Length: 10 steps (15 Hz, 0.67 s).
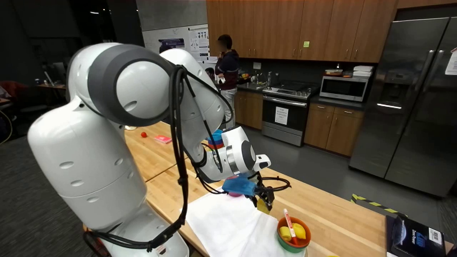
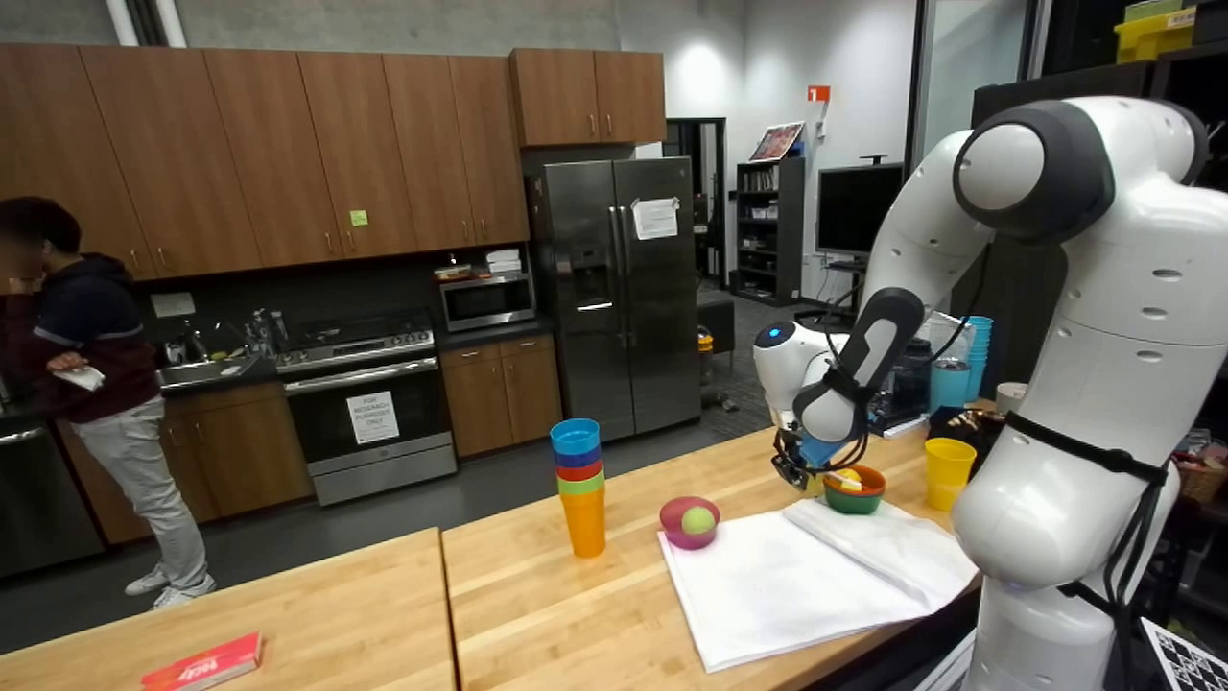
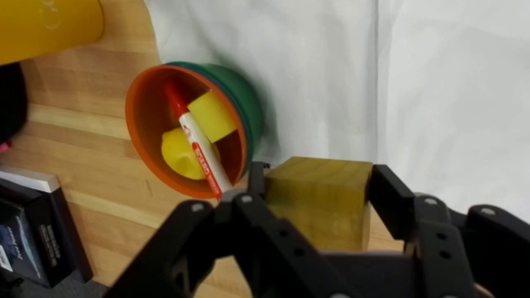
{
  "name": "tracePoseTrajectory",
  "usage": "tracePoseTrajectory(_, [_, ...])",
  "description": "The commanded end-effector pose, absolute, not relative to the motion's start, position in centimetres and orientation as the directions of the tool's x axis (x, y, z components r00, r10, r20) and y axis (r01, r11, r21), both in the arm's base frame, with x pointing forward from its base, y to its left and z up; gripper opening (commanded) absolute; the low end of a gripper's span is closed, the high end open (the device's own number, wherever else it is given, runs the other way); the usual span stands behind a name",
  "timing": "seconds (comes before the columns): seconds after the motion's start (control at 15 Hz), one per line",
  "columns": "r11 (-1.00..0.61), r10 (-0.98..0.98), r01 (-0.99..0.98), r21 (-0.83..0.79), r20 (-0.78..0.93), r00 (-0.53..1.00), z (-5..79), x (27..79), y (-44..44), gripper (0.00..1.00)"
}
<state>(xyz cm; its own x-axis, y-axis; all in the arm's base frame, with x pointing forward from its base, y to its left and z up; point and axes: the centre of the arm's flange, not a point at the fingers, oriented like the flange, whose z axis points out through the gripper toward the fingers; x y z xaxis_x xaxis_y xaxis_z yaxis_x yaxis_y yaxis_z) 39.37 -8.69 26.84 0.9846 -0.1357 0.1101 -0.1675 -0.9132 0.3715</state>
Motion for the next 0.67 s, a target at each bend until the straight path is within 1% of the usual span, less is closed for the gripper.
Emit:
tracePoseTrajectory(0.0, [-0.933, -0.068, -0.102, 0.346, 0.109, 0.992, 27.5, 41.6, -7.0, 0.39])
tracePoseTrajectory(0.33, [-0.946, 0.004, -0.016, 0.324, 0.063, 0.998, 26.1, 43.8, -4.8, 0.39])
tracePoseTrajectory(0.47, [-0.937, 0.008, -0.013, 0.349, 0.058, 0.998, 25.2, 44.8, -4.6, 0.39])
tracePoseTrajectory(0.6, [-0.902, -0.04, -0.077, 0.425, 0.096, 0.995, 24.3, 46.2, -6.0, 0.39])
